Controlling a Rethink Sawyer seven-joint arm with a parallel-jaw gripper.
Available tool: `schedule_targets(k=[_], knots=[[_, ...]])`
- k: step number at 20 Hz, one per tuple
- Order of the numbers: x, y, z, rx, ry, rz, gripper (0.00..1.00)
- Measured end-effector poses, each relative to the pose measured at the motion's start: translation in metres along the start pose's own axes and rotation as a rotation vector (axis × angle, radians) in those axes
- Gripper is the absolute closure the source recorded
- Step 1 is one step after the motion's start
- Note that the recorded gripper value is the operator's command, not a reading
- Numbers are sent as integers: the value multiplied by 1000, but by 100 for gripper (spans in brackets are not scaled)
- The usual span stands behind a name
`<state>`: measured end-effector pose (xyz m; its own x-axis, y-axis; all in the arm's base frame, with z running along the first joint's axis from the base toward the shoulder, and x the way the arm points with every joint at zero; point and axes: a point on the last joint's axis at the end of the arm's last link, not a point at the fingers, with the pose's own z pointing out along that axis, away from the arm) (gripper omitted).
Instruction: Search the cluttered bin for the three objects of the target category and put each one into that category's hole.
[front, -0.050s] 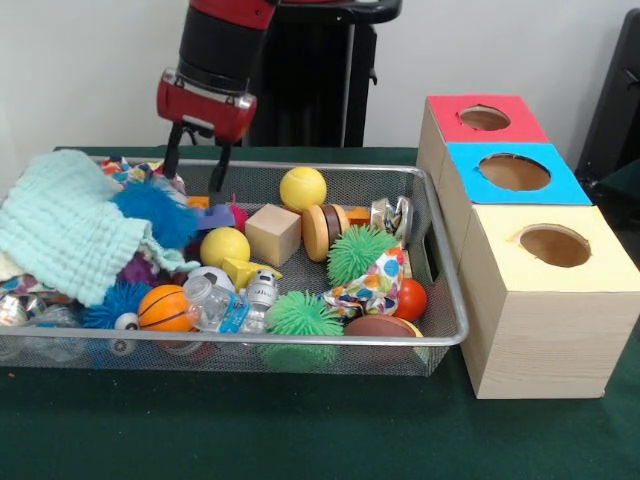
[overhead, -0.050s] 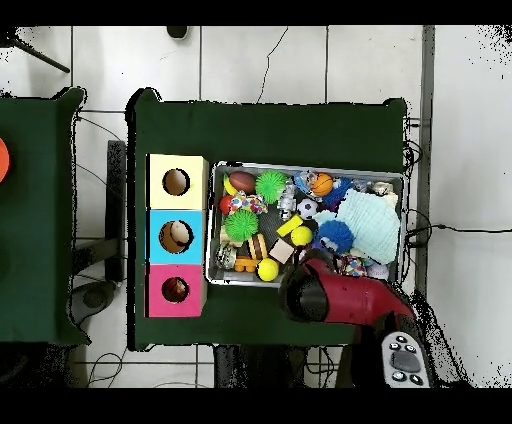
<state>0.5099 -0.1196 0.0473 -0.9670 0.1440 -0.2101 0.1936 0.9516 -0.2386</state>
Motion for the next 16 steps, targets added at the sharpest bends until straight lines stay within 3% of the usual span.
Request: schedule_targets(k=[7,8,10,12,16], knots=[[21,-29,19,-81,84,128,0],[26,-32,28,-115,104,163,0],[30,-32,34,-137,117,183,0],[40,-24,44,-196,152,220,0],[52,-6,48,-250,184,224,0]])
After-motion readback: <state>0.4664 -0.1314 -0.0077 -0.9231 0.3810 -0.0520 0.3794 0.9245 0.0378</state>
